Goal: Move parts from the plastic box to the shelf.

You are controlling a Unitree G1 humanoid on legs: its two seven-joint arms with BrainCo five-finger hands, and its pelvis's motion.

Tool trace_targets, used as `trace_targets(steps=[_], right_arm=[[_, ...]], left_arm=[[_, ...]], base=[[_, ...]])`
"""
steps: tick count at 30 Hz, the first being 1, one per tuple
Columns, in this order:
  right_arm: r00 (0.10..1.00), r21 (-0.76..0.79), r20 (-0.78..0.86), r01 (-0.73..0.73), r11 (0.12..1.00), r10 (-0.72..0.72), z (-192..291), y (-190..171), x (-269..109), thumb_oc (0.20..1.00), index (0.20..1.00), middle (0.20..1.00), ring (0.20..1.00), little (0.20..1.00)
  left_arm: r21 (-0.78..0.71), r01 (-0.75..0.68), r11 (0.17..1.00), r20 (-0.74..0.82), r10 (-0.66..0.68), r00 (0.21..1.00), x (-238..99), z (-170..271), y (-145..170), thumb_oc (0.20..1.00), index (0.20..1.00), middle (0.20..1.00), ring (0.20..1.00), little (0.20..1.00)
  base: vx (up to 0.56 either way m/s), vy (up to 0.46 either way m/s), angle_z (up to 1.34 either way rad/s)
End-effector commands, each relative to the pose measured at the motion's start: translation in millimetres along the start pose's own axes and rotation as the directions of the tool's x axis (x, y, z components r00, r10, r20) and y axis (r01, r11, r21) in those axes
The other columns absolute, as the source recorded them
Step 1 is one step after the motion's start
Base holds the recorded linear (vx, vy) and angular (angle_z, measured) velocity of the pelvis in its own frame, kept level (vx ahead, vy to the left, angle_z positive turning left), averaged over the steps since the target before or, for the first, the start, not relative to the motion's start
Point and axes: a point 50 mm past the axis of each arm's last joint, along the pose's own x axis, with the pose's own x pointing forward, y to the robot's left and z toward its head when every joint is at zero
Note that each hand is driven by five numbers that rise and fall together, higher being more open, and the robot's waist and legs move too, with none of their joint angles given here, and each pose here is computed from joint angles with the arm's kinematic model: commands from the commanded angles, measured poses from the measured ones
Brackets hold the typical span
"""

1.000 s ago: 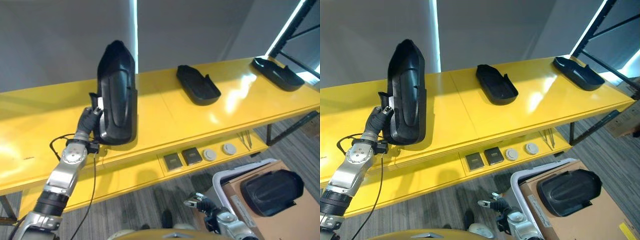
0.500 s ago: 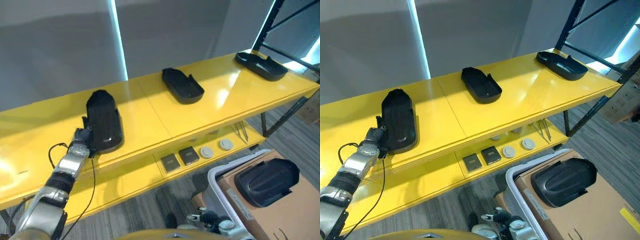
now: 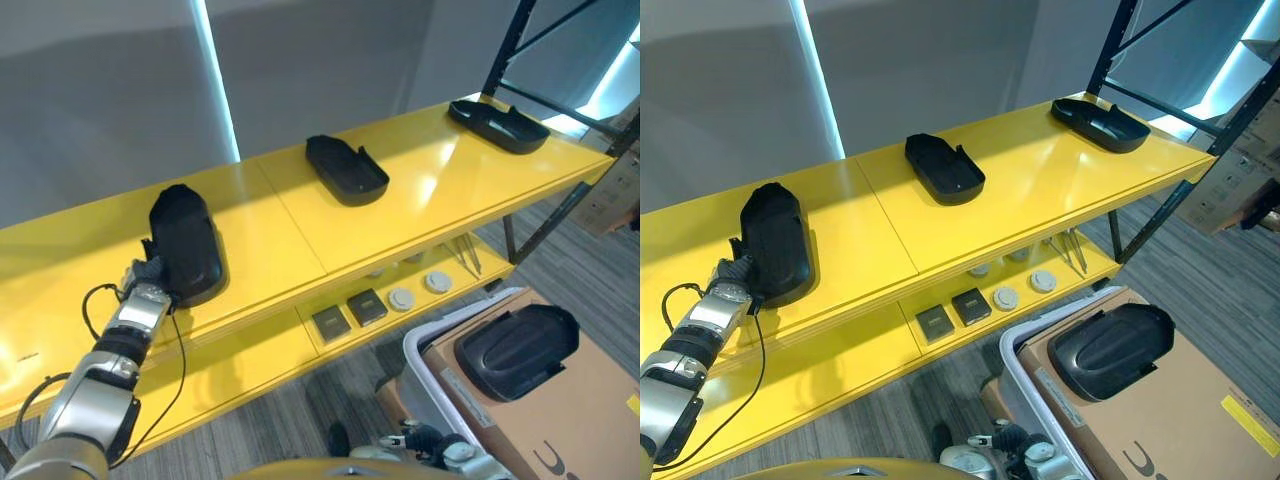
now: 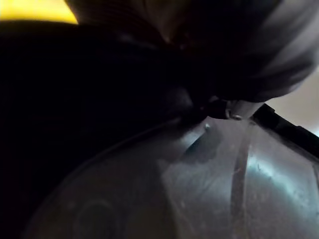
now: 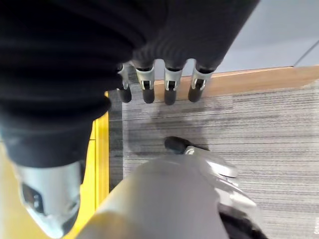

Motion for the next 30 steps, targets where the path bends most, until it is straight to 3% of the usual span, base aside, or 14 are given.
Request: trace_targets(steps=[1,3,4,5,11,21,24,30], right_arm=[[1.0,-0.05,0.022,-0.011,0.999,0.012,5.1,-4.6,-0.2,1.0,1.0,1.0,1.0,1.0],[1.0,-0.052,0.014,-0.012,0.999,0.013,2.0,-4.7,-0.5,1.0,1.0,1.0,1.0,1.0],[1.0,-0.054,0.011,-0.013,0.998,0.013,1.1,-4.9,-0.6,1.0,1.0,1.0,1.0,1.0],[1.0,-0.058,0.01,-0.013,0.998,0.013,0.7,-5.2,-0.8,1.0,1.0,1.0,1.0,1.0],[1.0,-0.065,0.005,-0.019,0.998,0.02,-0.9,-3.2,0.1,1.0,1.0,1.0,1.0,1.0],[1.0,-0.056,0.011,-0.013,0.998,0.014,-4.6,-0.2,-1.0,1.0,1.0,1.0,1.0,1.0],[1.0,-0.032,0.021,-0.004,0.999,0.004,-5.7,2.4,-2.4,1.0,1.0,1.0,1.0,1.0],[0.999,0.018,0.034,0.007,1.0,-0.008,-6.4,6.9,-3.4,1.0,1.0,1.0,1.0,1.0]], left_arm=[[0.059,-0.037,0.998,-0.114,0.043,0.993,5.8,-20.6,1.4,0.2,0.2,0.2,0.2,0.2],[0.055,-0.031,0.998,-0.139,0.038,0.99,7.5,-24.1,3.6,0.2,0.2,0.2,0.2,0.2],[0.055,-0.025,0.998,-0.147,0.033,0.989,7.9,-25.8,3.6,0.354,0.354,0.354,0.354,0.354],[0.052,-0.027,0.998,-0.151,0.035,0.988,7.8,-27.0,2.1,1.0,1.0,1.0,1.0,1.0],[0.015,-0.083,0.996,-0.123,0.084,0.989,8.2,-22.3,3.4,1.0,1.0,1.0,1.0,1.0],[0.004,-0.229,0.974,0.109,0.227,0.968,4.3,14.1,43.0,1.0,1.0,1.0,1.0,1.0],[-0.069,-0.267,0.961,0.265,0.276,0.924,-9.2,30.8,73.2,1.0,1.0,1.0,1.0,1.0],[-0.155,-0.283,0.947,0.453,0.323,0.831,-41.7,46.4,98.4,1.0,1.0,1.0,1.0,1.0]], base=[[0.04,0.01,-0.06],[0.05,0.015,-0.01],[0.05,0.022,-0.03],[0.04,0.025,-0.04],[0.02,0.007,0.0],[0.0,0.002,0.03],[0.0,0.0,0.14],[0.0,-0.002,0.17]])
